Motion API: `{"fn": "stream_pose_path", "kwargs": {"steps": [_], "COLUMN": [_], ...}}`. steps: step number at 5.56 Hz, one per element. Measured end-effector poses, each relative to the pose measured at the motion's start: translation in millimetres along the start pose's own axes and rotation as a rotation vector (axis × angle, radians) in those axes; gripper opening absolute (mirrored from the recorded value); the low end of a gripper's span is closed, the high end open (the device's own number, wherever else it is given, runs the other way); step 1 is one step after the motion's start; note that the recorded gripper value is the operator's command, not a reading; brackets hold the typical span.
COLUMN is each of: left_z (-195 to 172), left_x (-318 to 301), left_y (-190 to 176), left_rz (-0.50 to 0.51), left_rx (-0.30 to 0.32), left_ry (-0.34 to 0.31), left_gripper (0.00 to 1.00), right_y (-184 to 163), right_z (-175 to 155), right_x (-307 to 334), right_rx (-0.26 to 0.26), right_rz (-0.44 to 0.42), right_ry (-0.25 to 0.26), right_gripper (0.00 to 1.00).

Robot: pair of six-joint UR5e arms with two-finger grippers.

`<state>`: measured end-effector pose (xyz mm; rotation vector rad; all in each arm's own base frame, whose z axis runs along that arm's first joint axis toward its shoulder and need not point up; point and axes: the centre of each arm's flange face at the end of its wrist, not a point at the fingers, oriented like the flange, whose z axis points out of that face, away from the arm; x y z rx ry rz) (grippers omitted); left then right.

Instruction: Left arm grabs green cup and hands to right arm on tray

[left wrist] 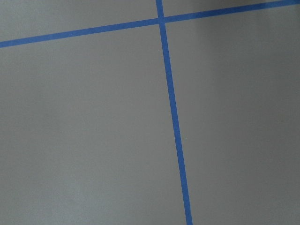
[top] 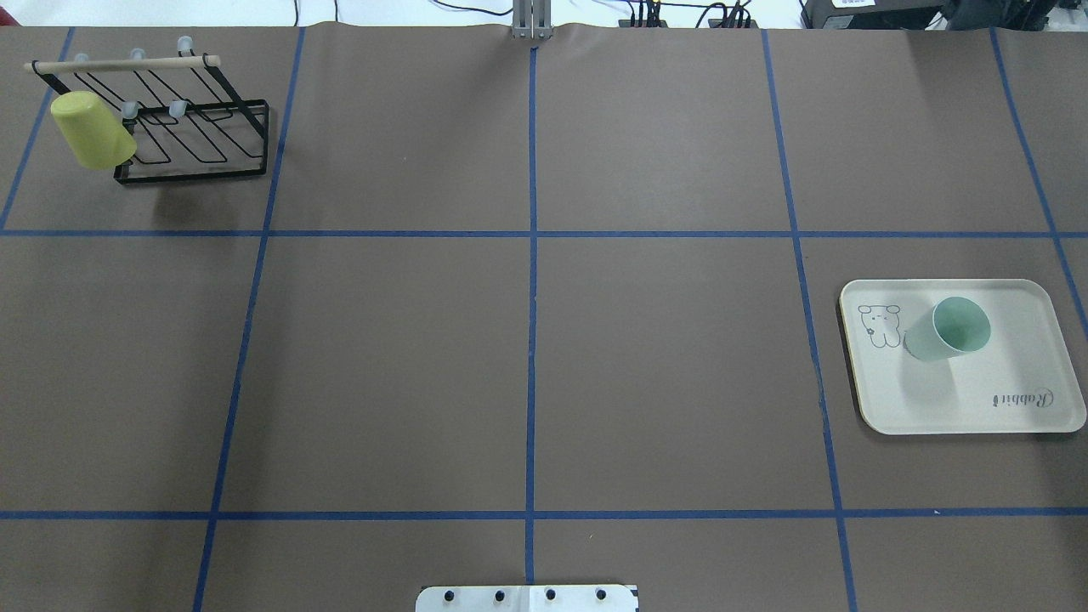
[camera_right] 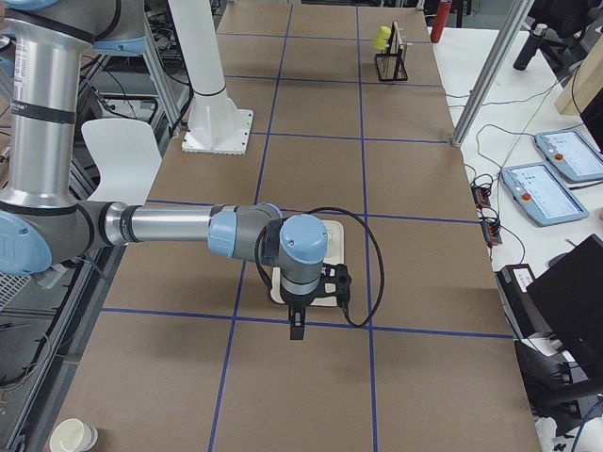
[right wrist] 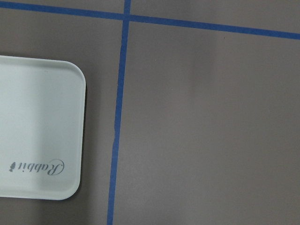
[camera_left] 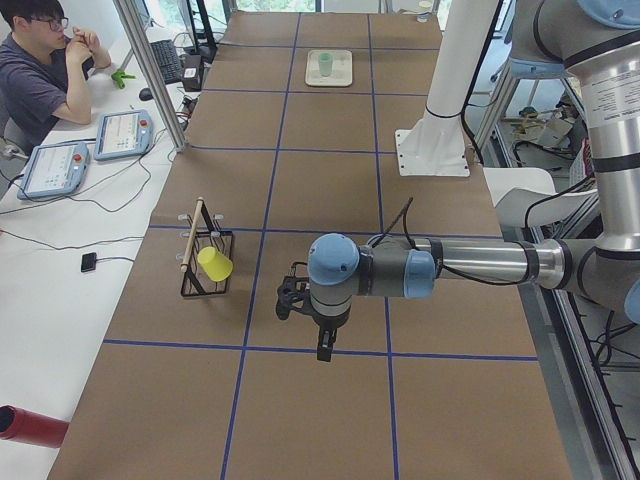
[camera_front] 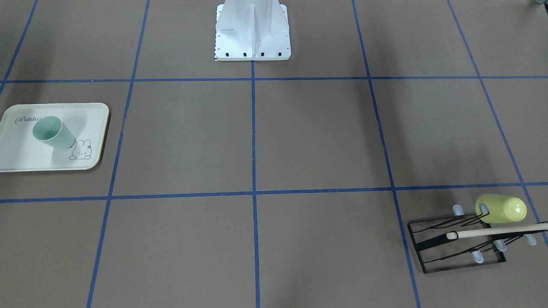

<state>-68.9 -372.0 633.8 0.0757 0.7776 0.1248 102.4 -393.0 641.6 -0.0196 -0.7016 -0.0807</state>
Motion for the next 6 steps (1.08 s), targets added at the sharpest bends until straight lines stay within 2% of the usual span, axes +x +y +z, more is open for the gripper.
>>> {"fn": "stream_pose_path", "kwargs": {"steps": [6], "left_z": [-1.1], "left_x": [1.0], "left_y": [-0.1], "left_rz": [0.002], "left_rx": [0.002], "left_ry": [-0.002], "left_gripper": [1.0], "right_y": [-0.5], "right_z": [-1.1], "right_x": [-1.5], "right_rx": [0.002], "right_rz": [0.01], "right_ry": [0.0], "right_gripper": [1.0]}}
